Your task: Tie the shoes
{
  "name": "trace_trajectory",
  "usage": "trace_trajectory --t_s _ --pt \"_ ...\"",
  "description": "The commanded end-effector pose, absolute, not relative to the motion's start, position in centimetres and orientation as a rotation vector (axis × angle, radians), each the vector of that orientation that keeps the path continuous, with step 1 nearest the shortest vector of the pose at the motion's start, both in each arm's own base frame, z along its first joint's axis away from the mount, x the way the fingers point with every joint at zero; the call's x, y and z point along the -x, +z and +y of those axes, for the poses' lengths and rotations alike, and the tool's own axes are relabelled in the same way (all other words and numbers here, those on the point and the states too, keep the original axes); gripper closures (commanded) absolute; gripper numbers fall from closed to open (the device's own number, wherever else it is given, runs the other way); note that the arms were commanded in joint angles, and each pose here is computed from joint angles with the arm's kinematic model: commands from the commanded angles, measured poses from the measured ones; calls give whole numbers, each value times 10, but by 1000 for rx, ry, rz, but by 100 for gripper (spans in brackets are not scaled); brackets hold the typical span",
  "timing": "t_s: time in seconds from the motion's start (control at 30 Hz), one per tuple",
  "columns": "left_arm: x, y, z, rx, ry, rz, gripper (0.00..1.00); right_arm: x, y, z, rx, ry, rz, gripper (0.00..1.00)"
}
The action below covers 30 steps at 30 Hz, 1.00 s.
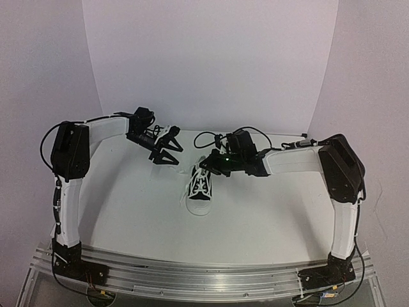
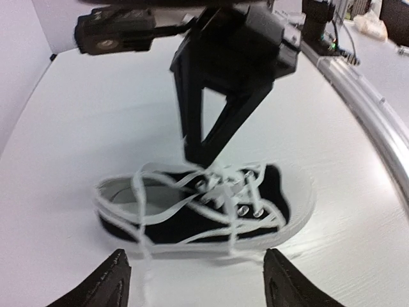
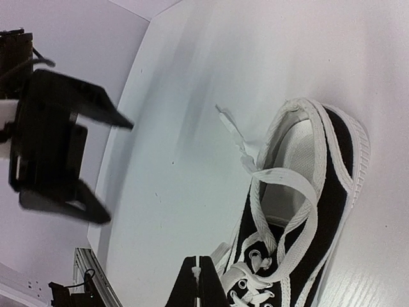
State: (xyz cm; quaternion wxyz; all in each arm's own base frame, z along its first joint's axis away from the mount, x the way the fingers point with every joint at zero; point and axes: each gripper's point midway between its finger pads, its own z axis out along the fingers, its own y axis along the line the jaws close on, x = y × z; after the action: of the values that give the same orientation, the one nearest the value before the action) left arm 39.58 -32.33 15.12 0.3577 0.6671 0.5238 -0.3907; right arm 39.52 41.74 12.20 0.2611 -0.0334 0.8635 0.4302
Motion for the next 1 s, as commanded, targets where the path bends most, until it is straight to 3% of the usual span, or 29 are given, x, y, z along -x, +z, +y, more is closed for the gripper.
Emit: trace_trajectory --t_s 0.0,0.17,0.3,0.43,0.5,0.57,0.63,0.8,0.97 --pt "-447 106 -318 -1688 -760 1525 30 -402 159 422 135 1185 2250 100" --pt "-457 79 -335 -1722 -686 1498 20 -404 160 422 140 1178 2245 100" --pt "-470 65 -349 -1721 -633 1502 24 -406 159 424 145 1179 2245 100" --pt "-466 50 -355 -1749 -648 1514 40 -407 159 425 149 1175 2242 100" --pt "-463 44 -354 -1759 -649 1526 59 -408 160 425 148 1171 2237 100" --pt "-464 40 -351 -1754 -630 1539 84 -409 161 426 152 1176 2235 100" --pt "-466 47 -351 -1732 -619 1550 96 -409 162 427 153 1176 2234 100" --pt "-456 94 -345 -1620 -672 1668 100 -413 162 425 132 1154 2229 100" --pt "-397 120 -331 -1679 -719 1742 100 -419 165 429 136 1153 2218 100"
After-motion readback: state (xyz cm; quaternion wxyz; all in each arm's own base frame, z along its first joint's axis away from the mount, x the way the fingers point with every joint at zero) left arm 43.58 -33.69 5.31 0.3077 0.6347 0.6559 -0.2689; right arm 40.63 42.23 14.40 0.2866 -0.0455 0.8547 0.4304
